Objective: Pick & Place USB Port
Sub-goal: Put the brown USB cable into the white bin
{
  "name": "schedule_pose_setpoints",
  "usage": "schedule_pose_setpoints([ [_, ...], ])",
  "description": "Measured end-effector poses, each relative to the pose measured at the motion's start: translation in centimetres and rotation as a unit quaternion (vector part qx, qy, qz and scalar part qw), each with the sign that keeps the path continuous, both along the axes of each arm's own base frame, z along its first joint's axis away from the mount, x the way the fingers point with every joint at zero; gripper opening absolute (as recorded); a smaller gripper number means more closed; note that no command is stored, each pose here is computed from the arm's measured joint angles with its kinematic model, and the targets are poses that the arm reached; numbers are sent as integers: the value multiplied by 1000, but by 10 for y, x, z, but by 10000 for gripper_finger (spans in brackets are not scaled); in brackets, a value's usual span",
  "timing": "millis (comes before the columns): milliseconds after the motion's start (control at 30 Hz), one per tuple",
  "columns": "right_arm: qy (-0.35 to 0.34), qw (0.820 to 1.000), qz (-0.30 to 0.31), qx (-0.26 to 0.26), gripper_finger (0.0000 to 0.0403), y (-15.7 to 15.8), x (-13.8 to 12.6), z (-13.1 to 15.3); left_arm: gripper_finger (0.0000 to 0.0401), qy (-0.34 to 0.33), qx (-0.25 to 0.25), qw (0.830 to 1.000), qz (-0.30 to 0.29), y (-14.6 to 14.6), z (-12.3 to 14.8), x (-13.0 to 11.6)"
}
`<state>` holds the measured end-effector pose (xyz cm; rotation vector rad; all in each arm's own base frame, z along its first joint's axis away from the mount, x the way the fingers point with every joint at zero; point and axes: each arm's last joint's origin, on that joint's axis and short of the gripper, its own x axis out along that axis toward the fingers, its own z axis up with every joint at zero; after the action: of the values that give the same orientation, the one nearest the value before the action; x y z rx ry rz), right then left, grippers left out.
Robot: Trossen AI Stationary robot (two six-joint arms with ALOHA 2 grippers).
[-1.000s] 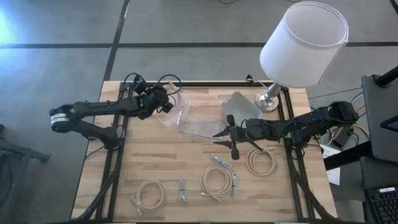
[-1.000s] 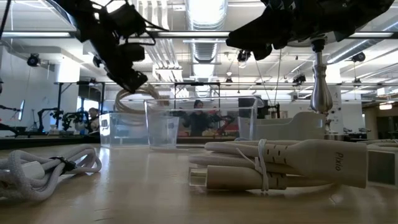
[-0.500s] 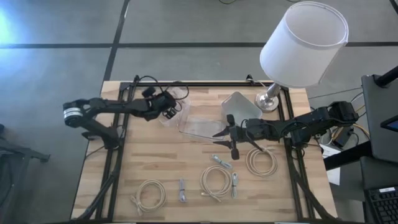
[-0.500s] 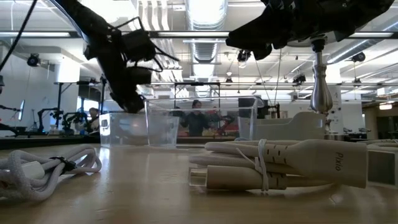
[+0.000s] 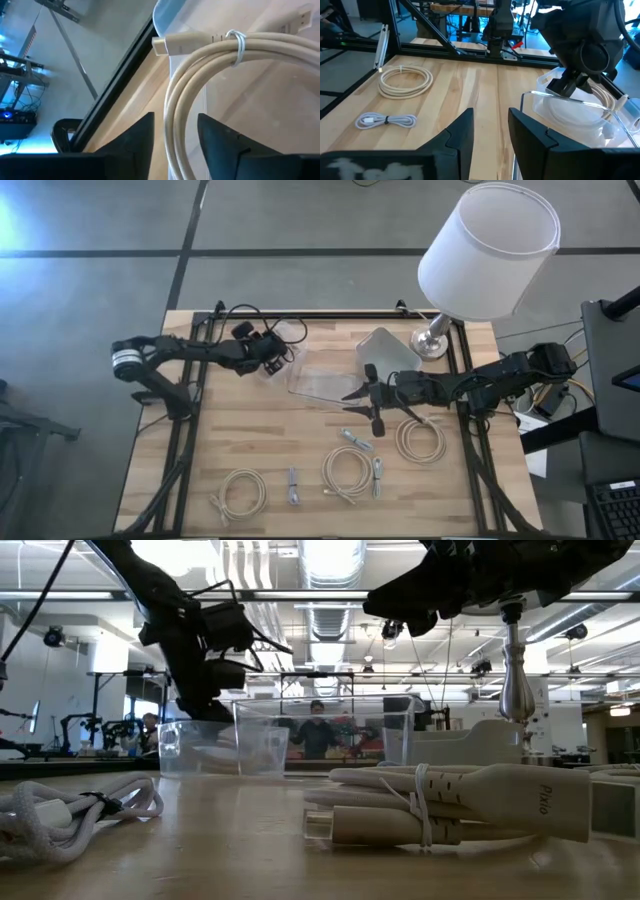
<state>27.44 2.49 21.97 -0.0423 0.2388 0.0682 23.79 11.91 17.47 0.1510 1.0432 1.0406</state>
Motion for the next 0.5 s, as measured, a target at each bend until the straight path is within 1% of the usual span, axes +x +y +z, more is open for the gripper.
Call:
schedule_pose_setpoints([
  [167, 0, 1000, 0, 0, 123, 0, 0, 0, 180, -9, 4, 1000, -6, -5, 15, -7],
  [300, 1, 1000, 0, 0, 120, 0, 0, 0, 183, -26, 8, 1000, -15, -12, 30, -15],
  [400, 1, 1000, 0, 0, 116, 0, 0, 0, 182, -52, -6, 998, -37, -19, 42, -21],
  [500, 1, 1000, 0, -1, 112, 0, 0, 0, 183, -87, -39, 993, -76, -28, 54, -27],
])
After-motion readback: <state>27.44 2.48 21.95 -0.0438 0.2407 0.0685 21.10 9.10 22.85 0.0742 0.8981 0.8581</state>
